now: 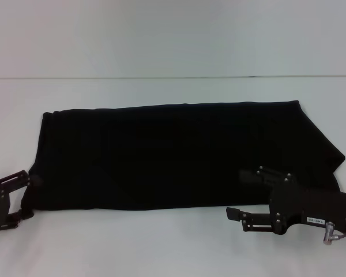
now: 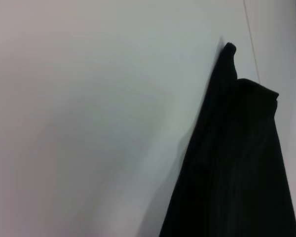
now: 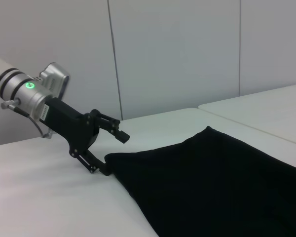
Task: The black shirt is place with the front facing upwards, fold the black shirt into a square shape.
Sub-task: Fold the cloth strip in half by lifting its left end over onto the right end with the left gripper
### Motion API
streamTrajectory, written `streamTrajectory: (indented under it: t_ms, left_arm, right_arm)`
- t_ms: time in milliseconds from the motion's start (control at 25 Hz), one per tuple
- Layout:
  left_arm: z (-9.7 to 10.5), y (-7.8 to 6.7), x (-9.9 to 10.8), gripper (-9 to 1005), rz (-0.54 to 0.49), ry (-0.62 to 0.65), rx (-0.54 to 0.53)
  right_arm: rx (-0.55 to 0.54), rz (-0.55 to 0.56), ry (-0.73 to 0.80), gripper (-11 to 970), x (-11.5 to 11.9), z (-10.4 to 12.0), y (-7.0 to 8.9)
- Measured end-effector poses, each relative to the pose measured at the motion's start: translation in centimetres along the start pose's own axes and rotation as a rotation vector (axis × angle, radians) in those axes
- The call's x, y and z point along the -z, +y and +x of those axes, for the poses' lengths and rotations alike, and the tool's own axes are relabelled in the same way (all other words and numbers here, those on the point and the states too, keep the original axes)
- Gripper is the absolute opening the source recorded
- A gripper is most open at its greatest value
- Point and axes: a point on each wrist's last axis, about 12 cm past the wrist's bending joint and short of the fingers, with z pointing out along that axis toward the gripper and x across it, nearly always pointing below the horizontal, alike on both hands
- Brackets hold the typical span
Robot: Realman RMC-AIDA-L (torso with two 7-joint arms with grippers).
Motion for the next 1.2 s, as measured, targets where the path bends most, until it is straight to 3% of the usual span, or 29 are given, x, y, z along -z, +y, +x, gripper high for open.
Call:
streamTrajectory:
  t_ms: [640,800,920,1120,1200]
  left_arm:
    - [-1.1,-1.6,-1.5,908,-0.051,0.009,-0.049]
    - [-1.3,-2.1,-1.8,907,-0.082,0.031,-0.122]
    - [-1.3,-2.6,-2.2,756,-0.109,0.049,-0.186]
    - [-1.3,-2.6,-2.6,515,-0.123,0.051,-0.197]
    - [-1.2,-2.6,-2.6,475,-0.13,0.057,-0.195]
  right_arm:
    - [0.003,-0.002,-0.01,930,-0.1,-0.3,-0.1]
    - [0.002,0.002,-0.013,930,-0.1,-0.3,-0.2]
    - [0.002,0.006,-0.018,929,-0.1,-0.4,-0.2]
    - [0.0,0.008,-0.025,928,-0.1,-0.5,-0.3]
    - [-0.002,0.008,-0.026,928,-0.1,-0.5,-0.2]
